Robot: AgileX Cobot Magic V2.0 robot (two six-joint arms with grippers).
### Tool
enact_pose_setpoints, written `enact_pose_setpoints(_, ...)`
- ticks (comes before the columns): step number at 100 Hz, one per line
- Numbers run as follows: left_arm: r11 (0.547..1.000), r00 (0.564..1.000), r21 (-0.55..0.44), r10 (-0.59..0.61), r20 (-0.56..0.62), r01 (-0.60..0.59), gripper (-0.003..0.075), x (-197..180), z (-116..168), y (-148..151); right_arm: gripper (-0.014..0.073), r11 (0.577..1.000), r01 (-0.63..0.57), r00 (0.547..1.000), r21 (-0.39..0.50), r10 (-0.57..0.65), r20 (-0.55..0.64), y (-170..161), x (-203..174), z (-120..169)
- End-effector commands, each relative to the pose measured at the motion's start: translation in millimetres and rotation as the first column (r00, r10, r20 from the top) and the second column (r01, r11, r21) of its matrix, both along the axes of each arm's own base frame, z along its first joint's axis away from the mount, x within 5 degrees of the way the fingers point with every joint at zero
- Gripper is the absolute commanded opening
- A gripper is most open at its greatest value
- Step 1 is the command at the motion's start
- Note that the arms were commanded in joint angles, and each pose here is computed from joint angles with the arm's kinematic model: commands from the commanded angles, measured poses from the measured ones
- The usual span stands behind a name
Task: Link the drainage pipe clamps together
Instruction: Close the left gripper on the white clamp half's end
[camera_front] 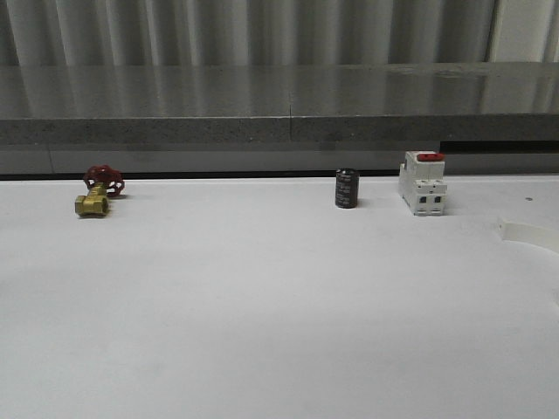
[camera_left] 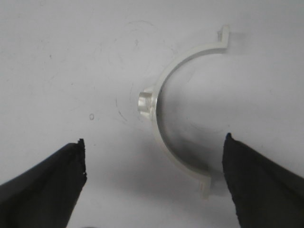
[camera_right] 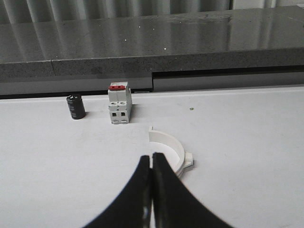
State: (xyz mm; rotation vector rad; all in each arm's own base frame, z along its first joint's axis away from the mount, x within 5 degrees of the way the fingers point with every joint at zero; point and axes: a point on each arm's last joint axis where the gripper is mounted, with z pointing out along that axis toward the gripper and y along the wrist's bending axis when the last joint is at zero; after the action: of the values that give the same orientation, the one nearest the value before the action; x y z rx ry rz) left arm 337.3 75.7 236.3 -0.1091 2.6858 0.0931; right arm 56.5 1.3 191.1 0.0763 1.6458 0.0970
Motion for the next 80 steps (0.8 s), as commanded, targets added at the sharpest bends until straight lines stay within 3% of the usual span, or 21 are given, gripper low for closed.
enact_pose_setpoints(1, 1.000, 0.993, 0.008, 0.009, 0.121, -0.010, 0.0574, 11.7, 12.3, 2.6, -0.0069, 1.000, 0.006, 0.994, -0.005, -0.006, 0.112, -0.5, -1.6, 13.8)
enact_pose_setpoints(42, 1.000, 0.996, 0.000, 0.013, 0.090, -0.013, 0.0574, 36.6, -40.9, 9.2, -0.0069, 1.000, 0.006, 0.994, -0.005, -0.006, 0.112, -0.5, -1.6, 13.8)
enact_pose_setpoints(80, 1.000, 0.996, 0.011, 0.001, 0.093, -0.003, 0.0574, 45.5, -61.3, 11.7, -0.0069, 1.000, 0.006, 0.994, -0.005, -0.006, 0.112, -0.5, -1.6, 13.8)
